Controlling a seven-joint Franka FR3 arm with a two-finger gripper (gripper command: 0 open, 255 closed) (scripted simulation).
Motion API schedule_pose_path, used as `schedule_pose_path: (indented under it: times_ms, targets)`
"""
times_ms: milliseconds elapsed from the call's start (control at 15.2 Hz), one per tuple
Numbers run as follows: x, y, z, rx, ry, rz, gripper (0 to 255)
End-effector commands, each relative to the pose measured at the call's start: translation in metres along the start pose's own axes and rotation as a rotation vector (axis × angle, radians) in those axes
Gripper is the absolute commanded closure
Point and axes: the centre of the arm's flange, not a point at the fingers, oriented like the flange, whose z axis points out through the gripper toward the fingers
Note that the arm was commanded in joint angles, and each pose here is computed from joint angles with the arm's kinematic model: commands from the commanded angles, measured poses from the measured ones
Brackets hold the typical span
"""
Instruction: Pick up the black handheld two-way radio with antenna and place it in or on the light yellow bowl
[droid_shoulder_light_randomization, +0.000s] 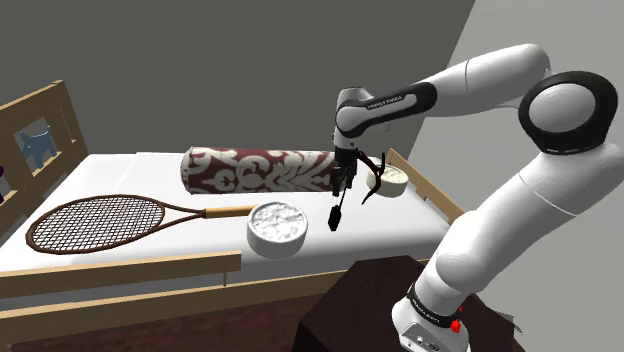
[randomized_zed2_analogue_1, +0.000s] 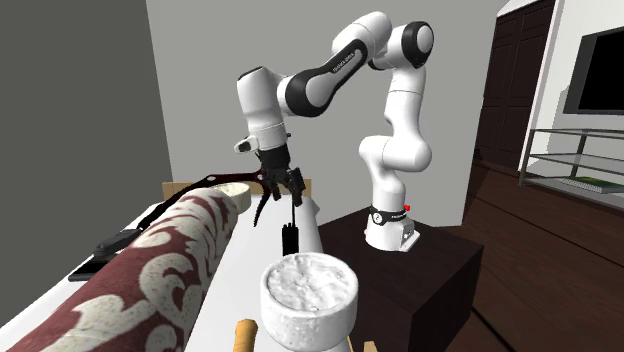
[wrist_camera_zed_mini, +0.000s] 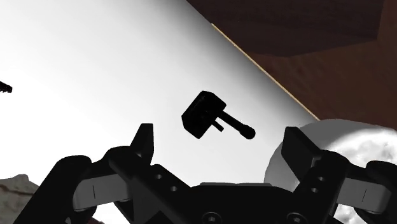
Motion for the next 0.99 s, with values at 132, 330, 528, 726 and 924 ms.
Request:
schedule_pose_path:
  times_ms: [132, 330, 528, 726, 924]
  targets:
    - [0.028, 0.013, 0.047, 0.041, -0.045, 0.003, 0]
    - [0.027, 0.013, 0.063, 0.041, -0.045, 0.003, 0]
    - [0.026, 0.012, 0.079, 0.041, -0.045, 0.003, 0]
    - [0.026, 0.012, 0.087, 0.041, -0.045, 0.003, 0]
    - [0.026, 0.012, 0.087, 0.041, -0.045, 0.003, 0]
